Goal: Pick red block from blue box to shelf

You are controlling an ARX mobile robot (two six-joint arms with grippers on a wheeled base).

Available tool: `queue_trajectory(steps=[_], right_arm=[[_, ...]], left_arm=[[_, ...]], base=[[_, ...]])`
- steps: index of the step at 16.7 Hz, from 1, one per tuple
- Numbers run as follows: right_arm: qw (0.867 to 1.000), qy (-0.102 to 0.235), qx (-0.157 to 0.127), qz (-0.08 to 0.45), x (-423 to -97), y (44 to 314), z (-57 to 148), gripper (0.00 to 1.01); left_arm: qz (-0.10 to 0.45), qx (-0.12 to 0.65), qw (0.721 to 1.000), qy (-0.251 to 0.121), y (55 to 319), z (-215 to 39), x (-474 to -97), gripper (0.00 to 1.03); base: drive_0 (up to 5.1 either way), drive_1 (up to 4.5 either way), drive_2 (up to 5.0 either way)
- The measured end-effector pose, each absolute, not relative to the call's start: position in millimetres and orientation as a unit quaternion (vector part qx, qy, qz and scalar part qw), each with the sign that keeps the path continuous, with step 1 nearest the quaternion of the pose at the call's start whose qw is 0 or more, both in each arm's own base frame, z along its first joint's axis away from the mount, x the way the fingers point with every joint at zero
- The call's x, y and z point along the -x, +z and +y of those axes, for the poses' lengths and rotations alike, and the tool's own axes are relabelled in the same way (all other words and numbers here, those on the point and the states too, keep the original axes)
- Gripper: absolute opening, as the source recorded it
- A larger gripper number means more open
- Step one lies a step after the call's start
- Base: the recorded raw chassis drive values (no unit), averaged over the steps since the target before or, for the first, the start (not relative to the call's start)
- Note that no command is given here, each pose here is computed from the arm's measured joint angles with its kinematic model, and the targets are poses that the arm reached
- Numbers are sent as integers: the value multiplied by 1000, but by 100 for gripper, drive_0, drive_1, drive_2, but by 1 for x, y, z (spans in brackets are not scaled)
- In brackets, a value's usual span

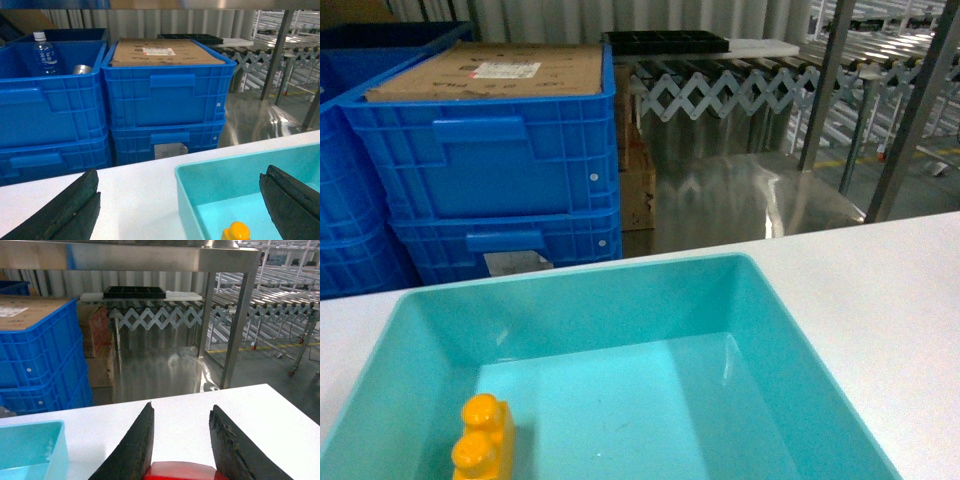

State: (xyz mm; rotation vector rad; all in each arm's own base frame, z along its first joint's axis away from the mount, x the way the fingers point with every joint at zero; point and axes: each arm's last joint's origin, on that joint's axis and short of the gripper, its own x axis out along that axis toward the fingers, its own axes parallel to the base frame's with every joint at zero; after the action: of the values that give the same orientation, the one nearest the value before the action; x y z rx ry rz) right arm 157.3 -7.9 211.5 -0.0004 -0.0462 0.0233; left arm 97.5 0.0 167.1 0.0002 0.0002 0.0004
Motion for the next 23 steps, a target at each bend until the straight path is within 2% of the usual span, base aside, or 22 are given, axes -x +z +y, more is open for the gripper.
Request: queue_trajectory(steps=[23], right_arm=[[1000,12,0,-23,-157,211,-8,28]], left_arm=[[0,0,1000,0,167,0,-97,98]], base=[[-154,-154,-154]])
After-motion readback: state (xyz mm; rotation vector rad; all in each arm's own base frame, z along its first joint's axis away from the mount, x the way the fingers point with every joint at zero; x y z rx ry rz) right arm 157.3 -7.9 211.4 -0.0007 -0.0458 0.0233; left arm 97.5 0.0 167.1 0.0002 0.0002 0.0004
